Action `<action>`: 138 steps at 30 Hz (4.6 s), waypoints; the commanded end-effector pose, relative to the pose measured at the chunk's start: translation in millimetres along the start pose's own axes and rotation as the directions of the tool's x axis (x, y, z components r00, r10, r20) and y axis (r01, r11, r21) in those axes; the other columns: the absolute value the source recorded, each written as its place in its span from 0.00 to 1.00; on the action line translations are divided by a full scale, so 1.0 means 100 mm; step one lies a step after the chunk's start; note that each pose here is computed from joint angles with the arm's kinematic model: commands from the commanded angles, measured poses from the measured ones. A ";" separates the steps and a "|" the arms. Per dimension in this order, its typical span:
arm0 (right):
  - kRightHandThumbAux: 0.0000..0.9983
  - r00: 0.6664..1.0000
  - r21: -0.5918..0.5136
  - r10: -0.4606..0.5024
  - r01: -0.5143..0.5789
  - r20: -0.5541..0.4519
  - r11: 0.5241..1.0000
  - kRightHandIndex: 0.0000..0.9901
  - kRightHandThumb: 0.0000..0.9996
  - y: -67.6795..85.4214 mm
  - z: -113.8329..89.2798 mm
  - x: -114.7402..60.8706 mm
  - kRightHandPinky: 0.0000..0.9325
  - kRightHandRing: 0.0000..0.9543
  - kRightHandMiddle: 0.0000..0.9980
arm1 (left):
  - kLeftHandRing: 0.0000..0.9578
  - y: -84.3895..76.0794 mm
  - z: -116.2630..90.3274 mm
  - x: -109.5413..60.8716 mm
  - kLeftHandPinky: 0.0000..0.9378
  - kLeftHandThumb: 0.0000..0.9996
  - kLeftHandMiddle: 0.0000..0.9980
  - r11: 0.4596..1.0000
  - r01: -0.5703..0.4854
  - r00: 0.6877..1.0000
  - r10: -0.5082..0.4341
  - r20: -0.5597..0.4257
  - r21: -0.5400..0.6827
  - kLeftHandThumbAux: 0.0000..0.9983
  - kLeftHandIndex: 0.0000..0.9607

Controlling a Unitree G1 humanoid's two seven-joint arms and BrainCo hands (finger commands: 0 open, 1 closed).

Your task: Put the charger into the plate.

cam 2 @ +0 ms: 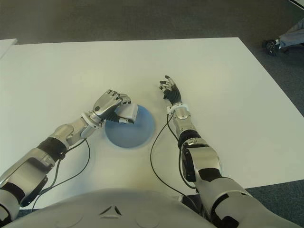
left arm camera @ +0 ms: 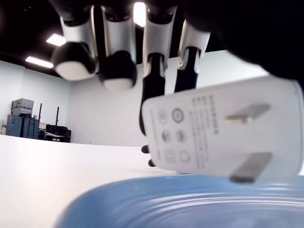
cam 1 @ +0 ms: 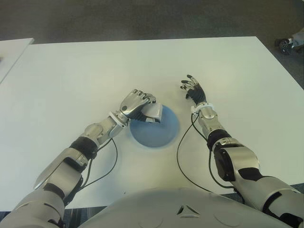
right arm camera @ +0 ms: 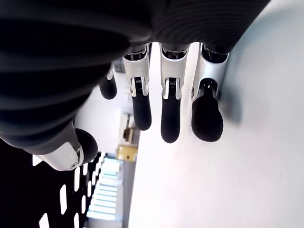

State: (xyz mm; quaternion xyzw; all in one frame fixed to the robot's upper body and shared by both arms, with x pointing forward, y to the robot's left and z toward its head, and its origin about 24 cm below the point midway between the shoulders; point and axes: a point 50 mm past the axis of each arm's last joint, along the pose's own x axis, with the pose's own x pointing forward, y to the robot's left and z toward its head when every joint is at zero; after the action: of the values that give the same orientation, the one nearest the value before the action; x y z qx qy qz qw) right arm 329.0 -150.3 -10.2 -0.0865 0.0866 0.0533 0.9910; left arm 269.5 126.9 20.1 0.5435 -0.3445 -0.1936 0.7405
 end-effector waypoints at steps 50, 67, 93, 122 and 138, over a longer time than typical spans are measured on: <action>0.60 0.978 0.005 0.058 -0.058 -0.202 0.998 0.00 0.10 0.20 -0.57 -0.33 0.32 0.33 0.25 | 0.00 0.38 0.16 -0.10 0.00 0.24 0.00 0.999 0.032 0.999 -0.033 0.022 0.023 0.25 0.00; 0.50 0.976 0.030 0.049 -0.044 -0.212 0.999 0.00 0.06 0.19 -0.57 -0.33 0.32 0.33 0.24 | 0.03 0.58 -0.08 -0.09 0.00 0.28 0.10 0.969 -0.222 0.975 0.218 -0.054 -0.105 0.41 0.16; 0.49 0.976 0.032 0.039 -0.033 -0.215 0.999 0.00 0.06 0.18 -0.59 -0.34 0.24 0.29 0.21 | 0.03 0.10 -0.85 -0.46 0.03 0.11 0.03 0.155 -0.710 0.698 0.024 -0.716 -0.687 0.61 0.02; 0.41 0.970 0.035 0.042 -0.035 -0.241 0.999 0.00 0.03 0.12 -0.64 -0.37 0.04 0.17 0.11 | 0.00 -0.17 -0.80 -0.61 0.00 0.04 0.00 0.249 -0.570 0.751 -0.229 -0.620 -0.783 0.46 0.00; 0.40 0.968 0.013 0.052 -0.050 -0.246 0.999 0.00 0.01 0.10 -0.66 -0.39 0.02 0.13 0.08 | 0.00 -0.27 -0.76 -0.68 0.00 0.03 0.00 0.275 -0.537 0.730 -0.322 -0.603 -0.797 0.46 0.00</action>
State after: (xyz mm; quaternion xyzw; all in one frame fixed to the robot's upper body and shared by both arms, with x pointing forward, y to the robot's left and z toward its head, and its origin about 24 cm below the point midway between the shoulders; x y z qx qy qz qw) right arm 323.7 -148.6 -12.4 -0.0862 0.0674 0.0657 0.9918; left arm 292.7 215.2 -20.7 -0.0099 0.0455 -0.0869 0.9951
